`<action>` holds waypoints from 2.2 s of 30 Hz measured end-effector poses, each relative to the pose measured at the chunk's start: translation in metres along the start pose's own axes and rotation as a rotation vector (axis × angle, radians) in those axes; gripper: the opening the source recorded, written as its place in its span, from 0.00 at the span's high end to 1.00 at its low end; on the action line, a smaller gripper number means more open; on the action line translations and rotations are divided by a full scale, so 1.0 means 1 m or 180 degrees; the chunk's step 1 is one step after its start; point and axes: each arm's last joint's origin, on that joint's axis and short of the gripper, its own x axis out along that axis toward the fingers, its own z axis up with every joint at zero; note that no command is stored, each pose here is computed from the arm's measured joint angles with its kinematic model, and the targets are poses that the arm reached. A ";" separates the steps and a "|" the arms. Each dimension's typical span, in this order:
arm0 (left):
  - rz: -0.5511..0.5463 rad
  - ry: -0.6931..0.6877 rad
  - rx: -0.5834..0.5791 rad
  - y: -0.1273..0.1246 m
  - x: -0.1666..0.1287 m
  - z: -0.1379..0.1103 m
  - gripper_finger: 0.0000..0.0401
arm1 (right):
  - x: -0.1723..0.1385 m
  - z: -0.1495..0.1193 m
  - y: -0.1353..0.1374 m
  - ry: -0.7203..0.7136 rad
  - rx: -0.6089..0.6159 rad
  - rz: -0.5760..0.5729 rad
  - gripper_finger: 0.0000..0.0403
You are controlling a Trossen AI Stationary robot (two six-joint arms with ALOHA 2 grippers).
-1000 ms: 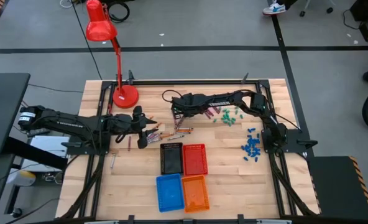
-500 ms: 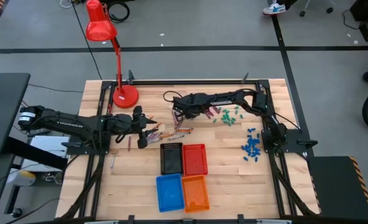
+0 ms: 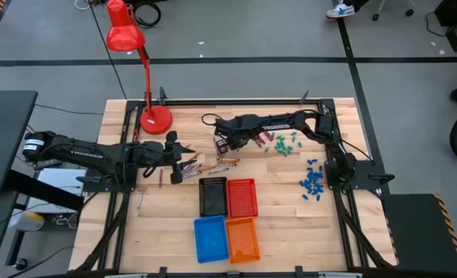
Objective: Sort crayons
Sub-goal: Put the black crayon into the black basket
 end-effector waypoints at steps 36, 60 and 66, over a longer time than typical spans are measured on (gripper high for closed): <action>-0.0140 0.0640 -0.0754 -0.017 -0.002 -0.062 0.57 | -0.095 -0.121 0.092 -0.0402 -0.0344 0.1156 0.88; -0.0377 0.0512 -0.0627 -0.033 -0.007 -0.058 0.57 | -0.086 -0.174 0.136 -0.0485 -0.0038 0.1209 0.89; -0.0383 0.0487 -0.0599 -0.033 -0.007 -0.057 0.57 | -0.094 -0.171 0.152 -0.0475 -0.0064 0.0859 0.89</action>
